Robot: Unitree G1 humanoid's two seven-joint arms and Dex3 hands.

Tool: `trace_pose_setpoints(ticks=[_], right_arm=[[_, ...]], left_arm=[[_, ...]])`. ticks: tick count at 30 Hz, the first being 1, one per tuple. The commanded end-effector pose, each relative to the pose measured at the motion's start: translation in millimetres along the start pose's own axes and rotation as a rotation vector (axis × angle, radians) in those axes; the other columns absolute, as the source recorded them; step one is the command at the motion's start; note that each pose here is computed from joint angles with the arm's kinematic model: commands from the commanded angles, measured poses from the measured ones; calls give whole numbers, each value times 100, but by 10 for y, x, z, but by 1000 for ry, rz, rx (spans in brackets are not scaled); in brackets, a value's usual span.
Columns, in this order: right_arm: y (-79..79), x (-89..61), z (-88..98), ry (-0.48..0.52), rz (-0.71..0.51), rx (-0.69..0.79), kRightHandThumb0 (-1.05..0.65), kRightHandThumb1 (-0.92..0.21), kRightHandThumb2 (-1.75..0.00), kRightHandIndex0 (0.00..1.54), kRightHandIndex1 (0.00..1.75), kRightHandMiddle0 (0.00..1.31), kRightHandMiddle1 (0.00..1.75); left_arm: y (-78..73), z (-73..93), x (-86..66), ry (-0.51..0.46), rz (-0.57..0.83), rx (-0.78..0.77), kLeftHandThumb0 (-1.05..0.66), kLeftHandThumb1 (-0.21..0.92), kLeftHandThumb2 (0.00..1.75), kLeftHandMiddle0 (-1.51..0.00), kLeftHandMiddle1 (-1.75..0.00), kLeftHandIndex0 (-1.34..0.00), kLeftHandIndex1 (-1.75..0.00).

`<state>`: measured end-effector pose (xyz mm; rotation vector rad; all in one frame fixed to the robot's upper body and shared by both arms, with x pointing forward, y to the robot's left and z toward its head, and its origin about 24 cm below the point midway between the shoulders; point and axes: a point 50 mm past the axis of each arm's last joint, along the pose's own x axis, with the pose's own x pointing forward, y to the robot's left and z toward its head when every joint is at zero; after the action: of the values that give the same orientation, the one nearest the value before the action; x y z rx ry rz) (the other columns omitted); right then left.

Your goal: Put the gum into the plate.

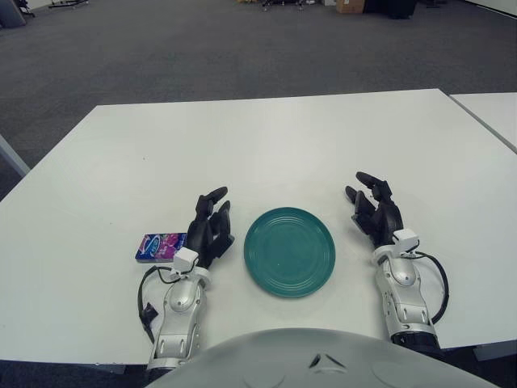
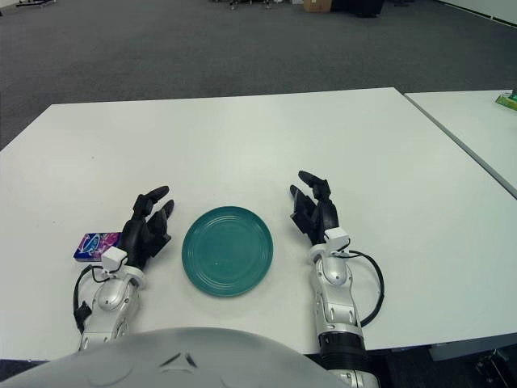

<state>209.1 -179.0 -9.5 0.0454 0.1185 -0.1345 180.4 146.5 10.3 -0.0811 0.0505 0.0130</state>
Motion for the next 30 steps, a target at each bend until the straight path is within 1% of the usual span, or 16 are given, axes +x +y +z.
trace_pose_setpoints(ticks=[1,2,3,5,6,8,11,14,15,18,22,23,24,25,27,30], right_arm=[[-53,-188,-384,218,-29,1,-69,-92,-79,56,0,11,89],[-53,-187,-384,218,-30,1,-69,-92,-79,56,0,11,89],[-55,-188,-385,218,-31,1,-69,-92,-80,56,0,11,89],[-58,-188,-386,219,-32,1,-69,-92,-80,56,0,11,89],[-60,-188,-386,219,-32,2,-69,-92,-80,56,0,11,89],[-63,-188,-387,220,-31,2,-69,-92,-80,57,1,11,89],[-65,-187,-387,220,-30,1,-69,-92,-80,57,1,11,89],[-66,-186,-388,221,-29,0,-69,-92,-79,57,1,11,89],[-67,-187,-386,220,-29,-1,-69,-92,-79,57,1,11,89],[-68,-189,-384,220,-27,-2,-70,-92,-79,57,1,12,89],[-86,-184,-384,222,-25,-2,-70,-92,-79,58,1,13,89],[-90,-184,-387,223,-23,-2,-70,-92,-79,58,1,13,89],[-94,-184,-388,224,-21,-2,-70,-92,-79,58,1,12,89],[-96,-183,-389,224,-20,-2,-70,-92,-79,57,1,12,89],[-103,-184,-388,225,-18,-2,-70,-92,-79,57,1,12,89],[-109,-187,-384,224,-16,-3,-70,-92,-79,56,0,11,88]], left_arm=[[32,155,55,-58,-15,-12,-76,92,74,-48,-3,-7,-94],[38,179,54,-65,-18,-14,-76,92,74,-48,-3,-7,-94],[56,275,41,-88,-24,-8,-76,92,74,-49,-3,-8,-94],[78,417,19,-123,-34,12,-76,92,73,-49,-3,-9,-94],[82,463,11,-133,-38,22,-77,92,74,-49,-3,-9,-94],[91,505,10,-149,-37,67,-77,92,74,-50,-3,-9,-94],[128,508,4,-185,-16,251,-78,92,74,-48,-3,-7,-92],[189,523,-22,-211,-10,391,-78,92,73,-46,-1,-2,-89],[265,535,-53,-219,-18,474,-78,92,72,-45,-1,-1,-88],[400,567,-105,-237,-47,646,-79,92,71,-43,0,0,-82],[634,715,-121,-317,-94,894,-81,92,67,-43,-1,0,-79],[728,774,-120,-337,-115,1006,-82,92,66,-43,-1,0,-79],[816,835,-115,-345,-145,1129,-86,92,62,-42,0,0,-79],[869,872,-111,-347,-166,1208,-91,92,59,-41,0,0,-81],[929,910,-101,-341,-199,1307,-95,92,56,-40,0,0,-83],[1001,935,-82,-329,-240,1408,-102,92,53,-38,0,0,-89]])
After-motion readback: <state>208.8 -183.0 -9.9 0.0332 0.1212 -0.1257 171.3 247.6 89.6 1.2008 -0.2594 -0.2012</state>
